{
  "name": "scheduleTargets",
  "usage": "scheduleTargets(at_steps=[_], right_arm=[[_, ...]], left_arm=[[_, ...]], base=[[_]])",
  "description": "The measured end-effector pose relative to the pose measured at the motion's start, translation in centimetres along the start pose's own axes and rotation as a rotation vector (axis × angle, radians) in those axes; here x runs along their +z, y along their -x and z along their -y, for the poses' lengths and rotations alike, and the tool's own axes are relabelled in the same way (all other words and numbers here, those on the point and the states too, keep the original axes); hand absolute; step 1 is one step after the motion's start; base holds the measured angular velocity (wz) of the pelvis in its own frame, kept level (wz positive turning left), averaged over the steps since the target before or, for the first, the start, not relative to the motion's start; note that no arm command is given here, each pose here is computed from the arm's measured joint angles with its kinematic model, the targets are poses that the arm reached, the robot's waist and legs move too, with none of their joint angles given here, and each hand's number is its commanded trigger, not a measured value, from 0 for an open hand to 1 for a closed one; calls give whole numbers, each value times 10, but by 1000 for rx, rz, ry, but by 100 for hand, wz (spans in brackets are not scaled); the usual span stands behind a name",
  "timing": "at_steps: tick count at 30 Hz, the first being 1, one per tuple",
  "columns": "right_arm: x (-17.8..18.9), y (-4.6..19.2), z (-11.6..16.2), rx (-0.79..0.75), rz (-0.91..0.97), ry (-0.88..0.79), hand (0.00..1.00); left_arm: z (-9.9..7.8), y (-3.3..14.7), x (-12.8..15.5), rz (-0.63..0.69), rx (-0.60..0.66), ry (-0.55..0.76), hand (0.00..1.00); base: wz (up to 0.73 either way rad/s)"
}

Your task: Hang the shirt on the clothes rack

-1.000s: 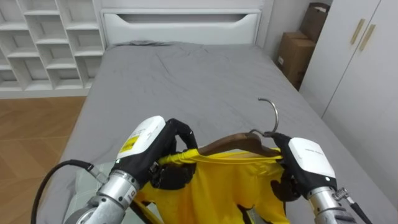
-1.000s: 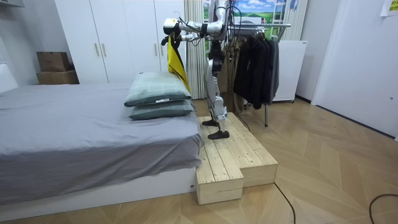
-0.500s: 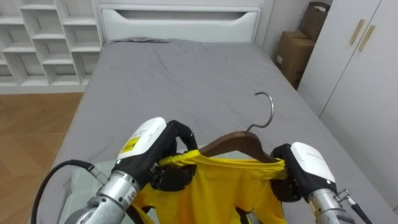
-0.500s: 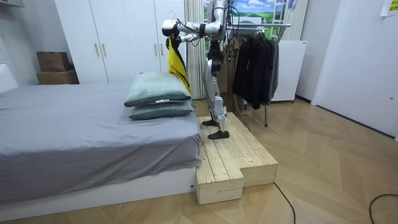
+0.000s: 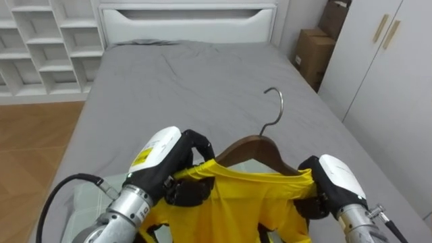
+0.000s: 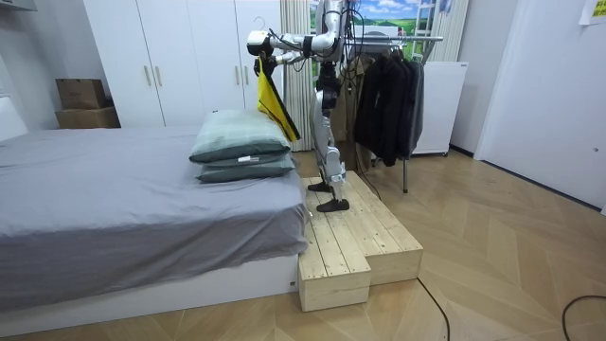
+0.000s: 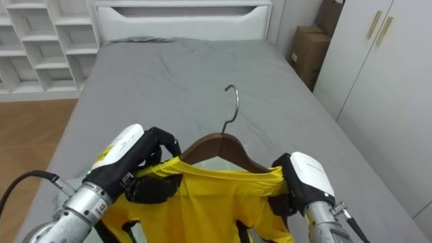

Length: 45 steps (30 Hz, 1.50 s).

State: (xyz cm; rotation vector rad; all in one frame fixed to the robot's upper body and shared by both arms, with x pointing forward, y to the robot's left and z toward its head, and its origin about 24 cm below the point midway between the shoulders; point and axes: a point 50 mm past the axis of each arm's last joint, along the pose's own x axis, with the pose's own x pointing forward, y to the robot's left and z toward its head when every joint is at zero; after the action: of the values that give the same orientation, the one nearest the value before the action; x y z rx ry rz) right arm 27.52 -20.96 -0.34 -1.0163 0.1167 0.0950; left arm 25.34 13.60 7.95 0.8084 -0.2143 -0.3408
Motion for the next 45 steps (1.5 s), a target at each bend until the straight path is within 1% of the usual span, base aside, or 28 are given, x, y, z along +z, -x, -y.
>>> scheduleTargets(at_steps=[1,2,3,6,14,21,23,33,40,45], right_arm=[[0,0,0,0,0,-1,100],[0,0,0,0,0,-1,100],[0,0,0,0,0,-2,100],[0,0,0,0,0,-2,100],[0,0,-2,3,-8,-8,100],[2,0,-5,22,-5,20,100],[3,0,-7,39,-7,30,100],[0,6,-18,90,-25,50,100],[2,11,-17,82,-9,45,100],[0,18,-18,81,-12,38,100]], left_arm=[[0,0,0,0,0,0,86],[0,0,0,0,0,0,51],[0,0,0,0,1,0,0],[0,0,0,1,1,9,0],[1,-1,2,10,6,141,0],[3,-2,5,20,30,198,0],[4,-3,6,26,32,235,0],[5,-3,7,27,31,269,0],[7,-2,7,26,30,338,0],[7,4,0,-6,36,336,0]], base=[[-4],[-5],[-5],[-1],[-4],[0],[0],[-1],[0],[0]])
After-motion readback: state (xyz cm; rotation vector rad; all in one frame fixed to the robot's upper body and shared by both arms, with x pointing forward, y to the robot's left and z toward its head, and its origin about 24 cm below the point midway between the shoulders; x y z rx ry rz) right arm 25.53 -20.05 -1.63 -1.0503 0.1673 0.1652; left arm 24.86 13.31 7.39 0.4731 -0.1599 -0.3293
